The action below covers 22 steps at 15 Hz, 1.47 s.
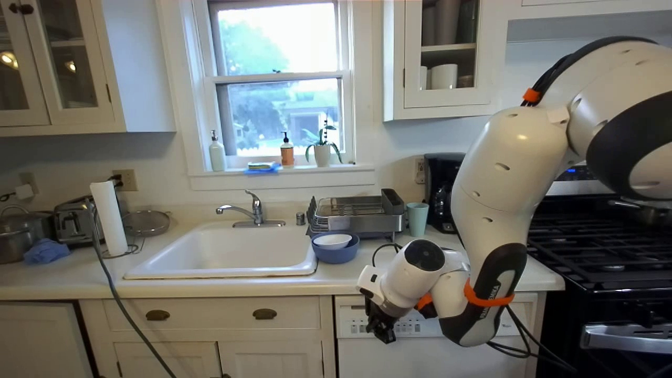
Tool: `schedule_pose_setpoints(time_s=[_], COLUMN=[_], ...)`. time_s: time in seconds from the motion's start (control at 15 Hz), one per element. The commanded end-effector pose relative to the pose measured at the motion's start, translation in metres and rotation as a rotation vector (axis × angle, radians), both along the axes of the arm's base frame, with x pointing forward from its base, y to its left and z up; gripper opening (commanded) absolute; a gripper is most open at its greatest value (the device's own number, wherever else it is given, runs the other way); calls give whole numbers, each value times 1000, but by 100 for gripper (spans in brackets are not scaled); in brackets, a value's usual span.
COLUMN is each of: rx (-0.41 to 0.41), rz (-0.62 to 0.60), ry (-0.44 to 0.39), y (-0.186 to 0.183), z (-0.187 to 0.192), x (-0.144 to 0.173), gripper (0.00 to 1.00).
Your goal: Press the third button from the left on the dishwasher
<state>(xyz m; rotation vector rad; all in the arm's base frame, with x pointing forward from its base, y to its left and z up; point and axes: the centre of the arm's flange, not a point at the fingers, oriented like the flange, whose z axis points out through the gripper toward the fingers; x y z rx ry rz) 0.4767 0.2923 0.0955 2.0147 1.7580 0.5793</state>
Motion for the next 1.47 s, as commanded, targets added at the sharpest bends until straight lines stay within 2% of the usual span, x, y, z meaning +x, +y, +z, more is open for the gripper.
schedule_pose_setpoints(time_s=[0.0, 0.6, 0.67, 0.73, 1.4], rx=[23, -1, -3, -6, -2], rz=[28, 67, 72, 27, 43], ry=[-1, 19, 12, 31, 9], y=[-4, -21, -22, -23, -26], z=[-24, -59, -60, -48, -57], x=[27, 48, 51, 37, 50], gripper=[0, 0, 0, 1, 2])
